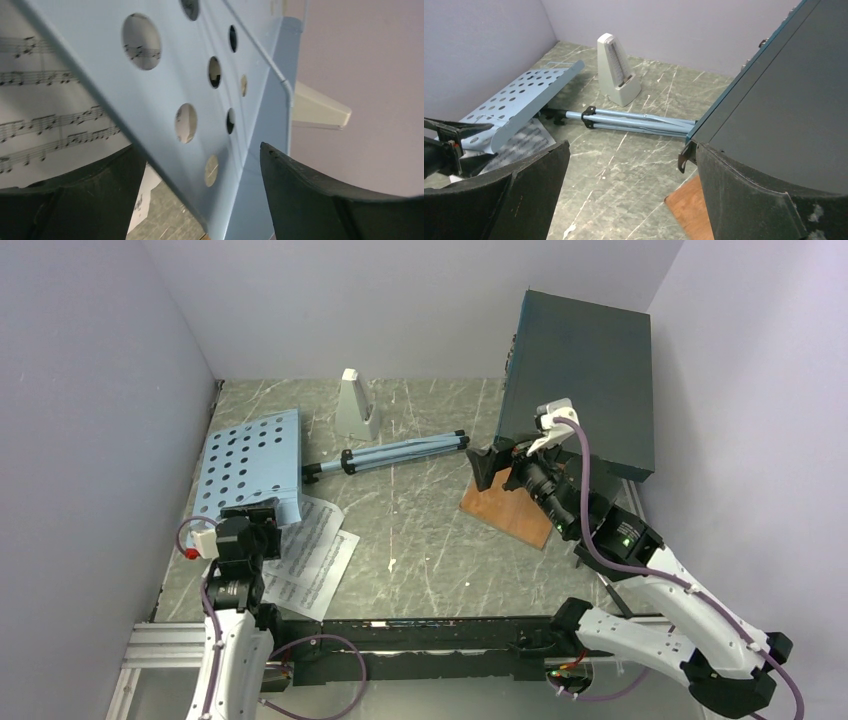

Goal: Set up the instrument practice props

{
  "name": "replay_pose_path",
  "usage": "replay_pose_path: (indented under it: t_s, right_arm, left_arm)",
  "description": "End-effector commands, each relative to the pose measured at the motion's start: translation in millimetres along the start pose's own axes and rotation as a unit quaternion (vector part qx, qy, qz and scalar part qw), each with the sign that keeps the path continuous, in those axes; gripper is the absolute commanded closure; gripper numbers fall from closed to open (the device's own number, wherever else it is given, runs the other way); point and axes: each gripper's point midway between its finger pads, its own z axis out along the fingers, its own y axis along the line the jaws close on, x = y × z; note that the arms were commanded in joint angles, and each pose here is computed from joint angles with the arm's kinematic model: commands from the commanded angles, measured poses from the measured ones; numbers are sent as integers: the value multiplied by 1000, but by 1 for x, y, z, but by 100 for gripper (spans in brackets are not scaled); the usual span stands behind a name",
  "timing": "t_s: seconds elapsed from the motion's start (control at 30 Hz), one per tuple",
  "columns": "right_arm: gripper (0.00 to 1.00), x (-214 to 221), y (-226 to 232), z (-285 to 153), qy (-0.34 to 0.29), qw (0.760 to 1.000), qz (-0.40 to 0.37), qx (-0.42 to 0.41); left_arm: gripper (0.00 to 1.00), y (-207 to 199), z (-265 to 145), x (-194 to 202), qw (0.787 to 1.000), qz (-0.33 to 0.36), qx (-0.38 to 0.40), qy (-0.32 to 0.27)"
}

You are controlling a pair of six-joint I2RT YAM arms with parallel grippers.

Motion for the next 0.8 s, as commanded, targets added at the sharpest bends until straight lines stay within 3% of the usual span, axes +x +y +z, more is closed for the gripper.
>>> replay_pose_path:
  t_s: [0.0,0.23,0.37,0.47,0.57,0.63,0.73,0.77]
  right_arm:
    - [0,-16,11,2,-18,999,17,-22]
    - [0,-15,17,6,-12,999,16,-33]
    - [0,-18,19,6,-16,999,18,-39]
    - [0,-17,22,7,-14,999,20,-44]
    - [0,-17,24,8,-11,999,20,-48]
    - [0,-19,24,7,-12,998,20,-50]
    - [0,-22,22,4,-16,999,19,-46]
    - [0,-22,21,3,-17,999,19,-45]
  left_arm:
    - [16,-52,-3,-14,992,-14,121,-36]
    - [29,-54,5,-22,978,-82,185,-56]
    - [35,-57,4,-25,975,-82,194,-66]
    - [46,-61,4,-27,973,-78,206,-71]
    - [64,-72,-1,-27,967,-69,234,-71]
    - [69,-78,-5,-26,966,-55,243,-70]
    - [93,-91,-14,-26,961,-15,265,-76]
    - [96,-95,-18,-27,960,-4,270,-78]
